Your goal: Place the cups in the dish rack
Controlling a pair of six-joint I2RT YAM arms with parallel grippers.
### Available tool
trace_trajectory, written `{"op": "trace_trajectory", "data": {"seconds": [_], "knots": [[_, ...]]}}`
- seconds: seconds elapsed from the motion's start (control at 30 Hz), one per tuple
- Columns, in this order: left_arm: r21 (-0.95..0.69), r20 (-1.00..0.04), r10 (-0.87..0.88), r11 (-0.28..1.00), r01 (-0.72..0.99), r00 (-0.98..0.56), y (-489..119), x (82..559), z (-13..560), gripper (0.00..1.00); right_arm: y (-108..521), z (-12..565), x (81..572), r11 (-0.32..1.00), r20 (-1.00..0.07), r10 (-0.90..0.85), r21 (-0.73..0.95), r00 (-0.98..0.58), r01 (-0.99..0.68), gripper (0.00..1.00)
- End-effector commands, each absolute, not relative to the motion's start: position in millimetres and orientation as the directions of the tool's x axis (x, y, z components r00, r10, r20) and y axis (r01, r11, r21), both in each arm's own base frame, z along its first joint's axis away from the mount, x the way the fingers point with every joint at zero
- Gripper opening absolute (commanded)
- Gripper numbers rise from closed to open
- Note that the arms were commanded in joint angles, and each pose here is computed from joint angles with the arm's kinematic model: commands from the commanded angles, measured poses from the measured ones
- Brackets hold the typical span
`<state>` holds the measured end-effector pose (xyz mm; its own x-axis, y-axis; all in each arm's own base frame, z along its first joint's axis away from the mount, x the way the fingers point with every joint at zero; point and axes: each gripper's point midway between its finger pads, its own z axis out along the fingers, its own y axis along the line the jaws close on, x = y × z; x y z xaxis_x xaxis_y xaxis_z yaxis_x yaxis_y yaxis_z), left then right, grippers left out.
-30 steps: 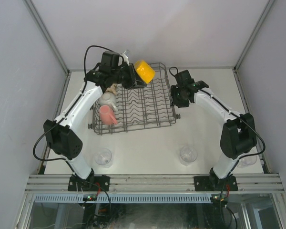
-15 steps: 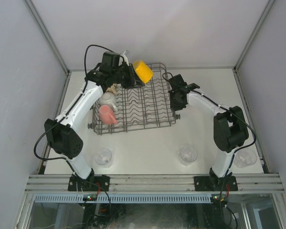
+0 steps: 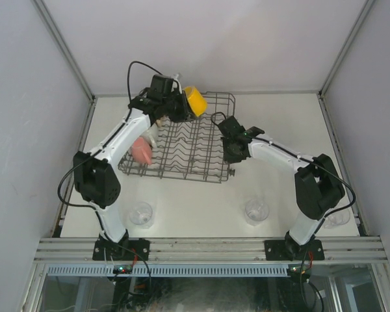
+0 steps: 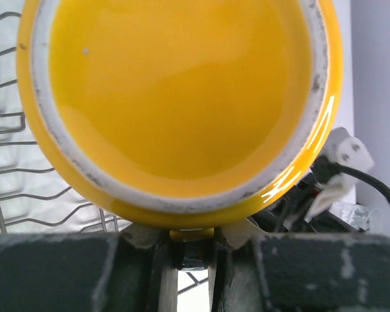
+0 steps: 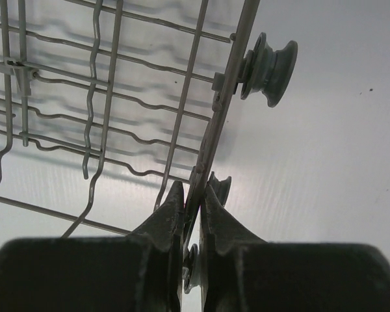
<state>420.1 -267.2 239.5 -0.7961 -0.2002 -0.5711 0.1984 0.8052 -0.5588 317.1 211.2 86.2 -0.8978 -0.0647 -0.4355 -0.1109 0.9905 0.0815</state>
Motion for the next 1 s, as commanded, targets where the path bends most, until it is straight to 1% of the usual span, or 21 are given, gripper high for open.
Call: {"op": "trace_trajectory", "data": {"seconds": [0.0, 0.1, 0.23, 0.33, 0.47, 0.53, 0.63, 0.73, 0.97], "knots": [[-0.507, -0.723, -0.167, 0.788, 0.349, -0.671, -294, 440, 285, 0.0, 241, 104, 293, 0.968, -0.447, -0.085, 0.176, -0.89, -0.181, 0.0], [-0.464, -0.738, -0.123, 0.807, 0.366, -0.663, -309, 439, 275, 0.0, 244, 101, 285, 0.965, -0.431, -0.076, 0.197, -0.899, -0.176, 0.0], [-0.408, -0.764, -0.102, 0.841, 0.356, -0.637, -314, 450, 266, 0.0, 250, 106, 276, 0.956, -0.423, -0.059, 0.237, -0.904, -0.173, 0.0], [-0.388, -0.764, -0.091, 0.855, 0.343, -0.639, -319, 461, 256, 0.0, 255, 109, 269, 0.951, -0.415, -0.063, 0.252, -0.907, -0.181, 0.0], [-0.357, -0.767, -0.085, 0.88, 0.313, -0.635, -323, 478, 248, 0.0, 245, 114, 264, 0.953, -0.428, -0.054, 0.246, -0.902, -0.174, 0.32], [-0.336, -0.772, -0.084, 0.895, 0.292, -0.63, -323, 487, 245, 0.0, 237, 121, 262, 0.955, -0.446, -0.036, 0.249, -0.894, -0.162, 0.41], [-0.317, -0.776, -0.087, 0.91, 0.267, -0.625, -323, 499, 237, 0.0, 219, 139, 261, 0.956, -0.488, 0.019, 0.265, -0.873, -0.127, 0.48], [-0.29, -0.773, -0.074, 0.925, 0.247, -0.63, -324, 511, 225, 0.0, 198, 160, 262, 0.954, -0.535, 0.083, 0.287, -0.841, -0.088, 0.51], [-0.246, -0.752, -0.053, 0.947, 0.205, -0.657, -323, 520, 187, 0.0, 149, 206, 264, 0.932, -0.601, 0.234, 0.362, -0.764, 0.0, 0.52]]}}
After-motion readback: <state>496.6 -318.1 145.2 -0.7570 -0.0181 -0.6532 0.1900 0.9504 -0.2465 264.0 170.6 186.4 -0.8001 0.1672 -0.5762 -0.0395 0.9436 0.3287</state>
